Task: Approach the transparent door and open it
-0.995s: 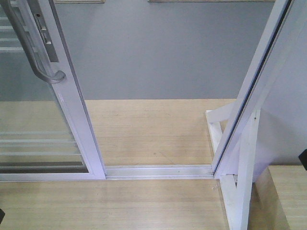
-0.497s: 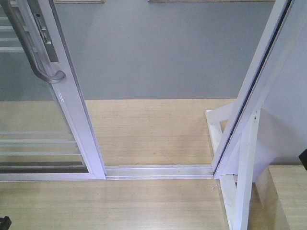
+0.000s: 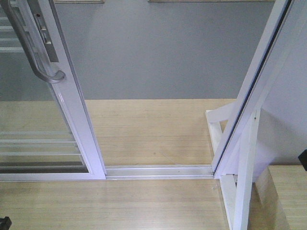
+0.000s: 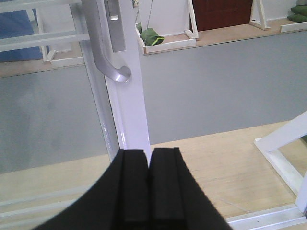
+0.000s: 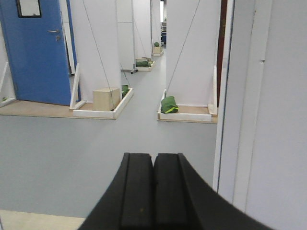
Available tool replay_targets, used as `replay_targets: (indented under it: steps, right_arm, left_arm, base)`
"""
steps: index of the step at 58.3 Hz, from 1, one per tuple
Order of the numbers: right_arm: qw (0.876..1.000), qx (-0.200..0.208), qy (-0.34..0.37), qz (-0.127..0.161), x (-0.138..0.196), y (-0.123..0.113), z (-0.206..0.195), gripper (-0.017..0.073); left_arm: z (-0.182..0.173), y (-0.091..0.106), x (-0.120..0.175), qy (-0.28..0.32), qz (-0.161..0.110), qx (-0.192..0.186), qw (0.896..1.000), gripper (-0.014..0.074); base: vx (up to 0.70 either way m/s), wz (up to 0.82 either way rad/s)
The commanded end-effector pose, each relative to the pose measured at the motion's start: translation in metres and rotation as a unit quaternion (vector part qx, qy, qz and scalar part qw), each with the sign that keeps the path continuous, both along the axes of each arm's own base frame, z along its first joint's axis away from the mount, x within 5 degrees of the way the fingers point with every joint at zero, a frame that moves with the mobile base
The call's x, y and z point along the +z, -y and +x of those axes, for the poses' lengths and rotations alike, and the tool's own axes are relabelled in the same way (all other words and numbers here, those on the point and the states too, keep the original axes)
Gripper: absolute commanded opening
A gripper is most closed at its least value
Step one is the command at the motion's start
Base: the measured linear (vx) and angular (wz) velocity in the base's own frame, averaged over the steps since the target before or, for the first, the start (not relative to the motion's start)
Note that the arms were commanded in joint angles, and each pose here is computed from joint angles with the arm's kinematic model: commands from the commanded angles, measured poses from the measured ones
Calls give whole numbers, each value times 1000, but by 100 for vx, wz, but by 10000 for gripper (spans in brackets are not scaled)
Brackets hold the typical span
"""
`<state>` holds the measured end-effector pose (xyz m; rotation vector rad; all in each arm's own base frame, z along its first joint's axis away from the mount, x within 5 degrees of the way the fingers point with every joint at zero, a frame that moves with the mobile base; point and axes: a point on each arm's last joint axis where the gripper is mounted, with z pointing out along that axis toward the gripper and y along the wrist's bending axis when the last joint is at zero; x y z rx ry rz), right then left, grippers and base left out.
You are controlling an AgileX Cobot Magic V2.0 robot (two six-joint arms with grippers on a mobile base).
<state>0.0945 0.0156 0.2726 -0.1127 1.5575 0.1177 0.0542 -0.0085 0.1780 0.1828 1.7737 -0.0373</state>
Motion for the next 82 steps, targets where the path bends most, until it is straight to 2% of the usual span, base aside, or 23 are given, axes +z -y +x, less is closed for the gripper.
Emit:
replay_targets:
  steps: [1, 5, 7, 10, 11, 12, 13, 14, 15, 16, 17, 18, 19, 21, 26, 33, 40, 56, 82]
  right_arm:
    - [998, 41, 36, -29, 13, -8, -1, -4]
    - [994, 88, 48, -50, 14, -16, -4, -4]
    - [992, 107, 45, -45, 13, -19, -5, -4]
    - [991, 129, 29, -22, 12, -23, -6, -4]
    - [990, 135, 27, -29, 11, -24, -7, -4]
    - [990, 139, 17, -12, 10, -24, -7, -4]
    - [989, 143, 14, -22, 9, -25, -7, -4]
    - [989, 146, 4, -8, 8, -25, -7, -4]
    - [989, 148, -2, -18, 6, -26, -8, -4]
    - [989, 149, -11, -6, 5, -26, -8, -4]
    - [988, 150, -18, -15, 4, -26, -8, -4]
    - [988, 150, -25, -4, 3, -26, -8, -4]
    - [988, 149, -32, -10, 0, -26, -8, -4]
    - [989, 144, -38, -6, -4, -24, -9, -4]
    - [992, 122, -36, 19, -22, -18, -13, -4]
    - [995, 87, 4, 52, -49, -8, -24, -4]
    - [997, 51, 18, 61, -67, 0, -32, -4]
    - [997, -32, 35, 67, -68, 11, -39, -4]
    - [997, -37, 27, 65, -69, 12, -39, -4]
  left_arm:
    - [1, -1, 5, 42, -8, 4, 999, 0]
    - [1, -1, 5, 42, -8, 4, 999, 0]
    - [1, -1, 5, 42, -8, 4, 999, 0]
    - [1, -1, 5, 42, -8, 4, 999, 0]
    - [1, -1, 5, 42, -8, 4, 999, 0]
    - [1, -1, 5, 42, -8, 4, 999, 0]
    - [1, -1, 5, 42, -8, 4, 999, 0]
    - [1, -1, 5, 42, -8, 4, 999, 0]
    - [1, -1, 5, 42, -8, 4, 999, 0]
    - [1, -1, 5, 42, -8, 4, 999, 0]
    - [1, -1, 5, 42, -8, 4, 999, 0]
    - [1, -1, 5, 42, -8, 4, 999, 0]
    - [1, -1, 5, 42, -8, 4, 999, 0]
    - [1, -1, 5, 42, -8, 4, 999, 0]
    - [1, -1, 5, 42, -8, 4, 999, 0]
    - [1, -1, 5, 42, -8, 4, 999, 0]
    - [1, -1, 5, 42, -8, 4, 999, 0]
    - [1, -1, 5, 42, -8, 4, 999, 0]
    - [1, -1, 5, 42, -8, 4, 999, 0]
  base:
    - [0, 0]
    - [0, 0]
    - [0, 0]
    - [0, 0]
    - [0, 0]
    - [0, 0]
    - [0, 0]
    - [0, 0]
    - [0, 0]
    - [0, 0]
    - [0, 0]
    - [0, 0]
    - [0, 0]
    - [0, 0]
    - [0, 0]
    - [0, 0]
    - [0, 0]
    - [0, 0]
    - [0, 0]
